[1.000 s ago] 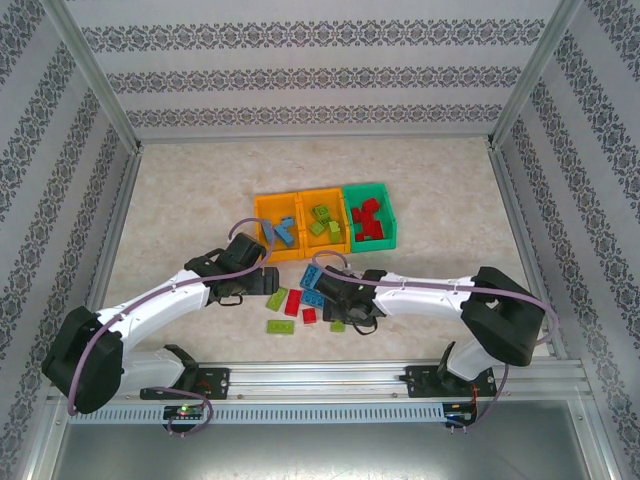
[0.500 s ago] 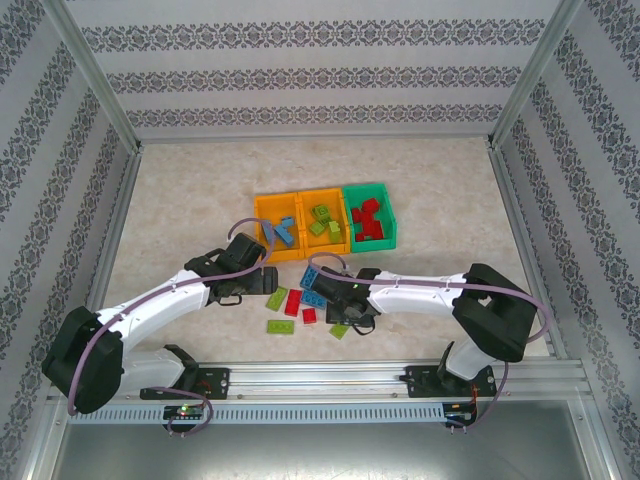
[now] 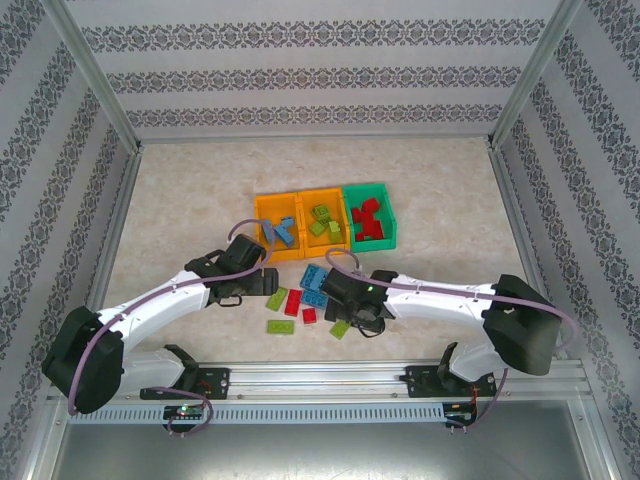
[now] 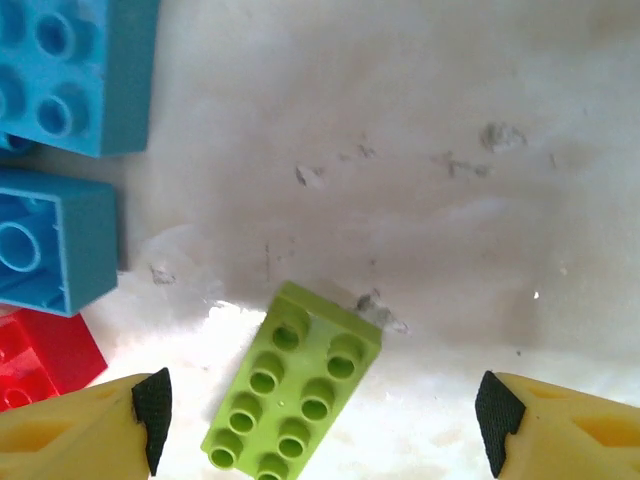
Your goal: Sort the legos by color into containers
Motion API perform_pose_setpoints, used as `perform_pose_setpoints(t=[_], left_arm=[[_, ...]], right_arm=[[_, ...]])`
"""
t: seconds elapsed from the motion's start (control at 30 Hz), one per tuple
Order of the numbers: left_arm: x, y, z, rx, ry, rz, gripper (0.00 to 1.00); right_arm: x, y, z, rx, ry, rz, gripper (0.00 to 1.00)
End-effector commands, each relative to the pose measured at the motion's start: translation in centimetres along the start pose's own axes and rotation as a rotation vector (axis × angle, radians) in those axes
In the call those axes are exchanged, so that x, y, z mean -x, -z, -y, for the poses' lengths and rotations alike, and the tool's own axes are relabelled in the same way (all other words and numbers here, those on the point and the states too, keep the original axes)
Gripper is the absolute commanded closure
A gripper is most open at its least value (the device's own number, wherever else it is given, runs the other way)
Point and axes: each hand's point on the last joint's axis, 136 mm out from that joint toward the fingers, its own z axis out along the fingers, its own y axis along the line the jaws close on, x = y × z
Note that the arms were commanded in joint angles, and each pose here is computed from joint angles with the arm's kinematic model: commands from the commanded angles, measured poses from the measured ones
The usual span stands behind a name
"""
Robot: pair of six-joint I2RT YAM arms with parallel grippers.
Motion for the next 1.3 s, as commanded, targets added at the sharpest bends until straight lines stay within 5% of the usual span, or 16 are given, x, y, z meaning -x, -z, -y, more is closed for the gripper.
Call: perform_pose_setpoints(t=[0.0,0.4,0.87,1.27], left_arm=[[-0.2,-0.1,0.7,-0.038,-0.039,0.012,0.09],[-0.1,-0.3,1.6,-0.087,-0.087,0.019,0.09],[-0.5,-0.4,1.1,-0.075,-0.091,0.023,0.08],[-0.6,-0.7,0.5,-0.037,-0.090,0.008,0.08]], right_arm=[[-1.4,-0.2,0.4,0.004,-0.112,-0.038,0.19],[-2.7,-2.8,-1.7,-0.041,-0.209,-0.078,0.21],[-2.7,-4.7,1.0,-0.166,-0.166,-0.095,0.73],[2.9,-2.4,1.0,-0.092,-0.121,0.018,0.84]])
